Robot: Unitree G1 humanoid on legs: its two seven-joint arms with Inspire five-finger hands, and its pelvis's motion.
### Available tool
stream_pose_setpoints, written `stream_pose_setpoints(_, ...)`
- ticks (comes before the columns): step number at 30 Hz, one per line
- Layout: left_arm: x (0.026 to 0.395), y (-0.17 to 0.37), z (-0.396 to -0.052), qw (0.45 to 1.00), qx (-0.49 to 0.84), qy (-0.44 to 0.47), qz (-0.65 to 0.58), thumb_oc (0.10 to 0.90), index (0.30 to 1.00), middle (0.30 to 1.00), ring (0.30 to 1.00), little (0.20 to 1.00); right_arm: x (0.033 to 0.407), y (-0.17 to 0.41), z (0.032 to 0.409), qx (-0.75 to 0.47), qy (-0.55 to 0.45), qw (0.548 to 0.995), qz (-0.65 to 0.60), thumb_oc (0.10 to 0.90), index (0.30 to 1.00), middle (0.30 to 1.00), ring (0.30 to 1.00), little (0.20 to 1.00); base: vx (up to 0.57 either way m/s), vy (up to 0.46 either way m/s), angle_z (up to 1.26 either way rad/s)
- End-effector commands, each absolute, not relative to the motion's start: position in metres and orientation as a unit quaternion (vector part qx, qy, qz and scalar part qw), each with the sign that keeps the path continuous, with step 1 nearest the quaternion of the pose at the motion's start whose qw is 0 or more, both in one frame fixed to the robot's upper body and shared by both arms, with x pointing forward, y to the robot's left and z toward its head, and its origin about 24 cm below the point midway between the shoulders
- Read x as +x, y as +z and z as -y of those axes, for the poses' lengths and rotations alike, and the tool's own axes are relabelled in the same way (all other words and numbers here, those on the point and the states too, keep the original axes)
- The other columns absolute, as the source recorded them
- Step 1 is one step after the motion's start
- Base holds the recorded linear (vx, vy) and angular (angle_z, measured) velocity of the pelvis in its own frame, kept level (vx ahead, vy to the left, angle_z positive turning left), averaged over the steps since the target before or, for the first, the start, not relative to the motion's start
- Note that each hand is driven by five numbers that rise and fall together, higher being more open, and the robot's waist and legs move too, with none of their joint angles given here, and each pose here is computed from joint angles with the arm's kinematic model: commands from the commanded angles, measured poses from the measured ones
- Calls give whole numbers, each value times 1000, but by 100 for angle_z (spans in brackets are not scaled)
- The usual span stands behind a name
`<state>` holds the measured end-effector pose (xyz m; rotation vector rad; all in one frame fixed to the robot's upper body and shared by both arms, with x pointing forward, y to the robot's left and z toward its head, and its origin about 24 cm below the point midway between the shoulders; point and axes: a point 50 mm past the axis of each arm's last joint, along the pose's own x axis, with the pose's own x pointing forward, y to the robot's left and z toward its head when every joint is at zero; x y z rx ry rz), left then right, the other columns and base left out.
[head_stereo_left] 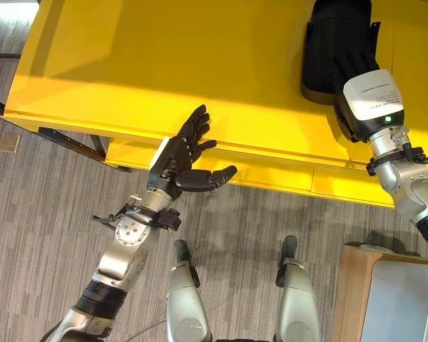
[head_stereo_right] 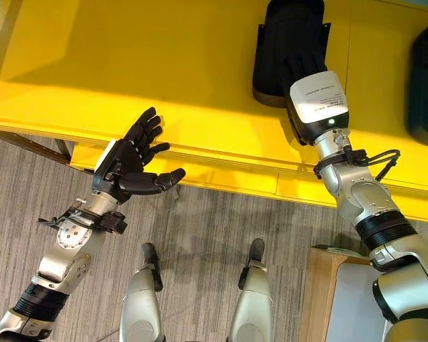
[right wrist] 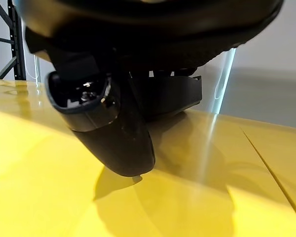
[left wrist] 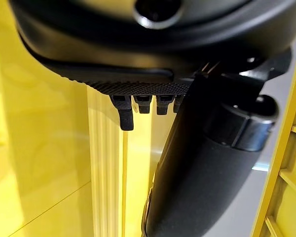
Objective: Move parts from the plastic box to the shelf.
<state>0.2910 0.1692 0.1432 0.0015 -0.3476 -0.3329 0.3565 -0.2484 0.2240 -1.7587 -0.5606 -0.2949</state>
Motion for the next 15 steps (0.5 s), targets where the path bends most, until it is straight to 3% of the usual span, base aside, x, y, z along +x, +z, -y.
stream_pose_setpoints(1,283,158,-163,956,-10,-185,226,900,1000,1000,1000,1000,354,255,257,-737,-202,588,265,900,1000,1000,1000,1000,0,0,0)
stream_pose_setpoints(15,283,158,-164,958,-11,-178,227,900,1000,1000,1000,1000,350,248,251,-727,-189,602,272,900,1000,1000,1000,1000,0,0,0)
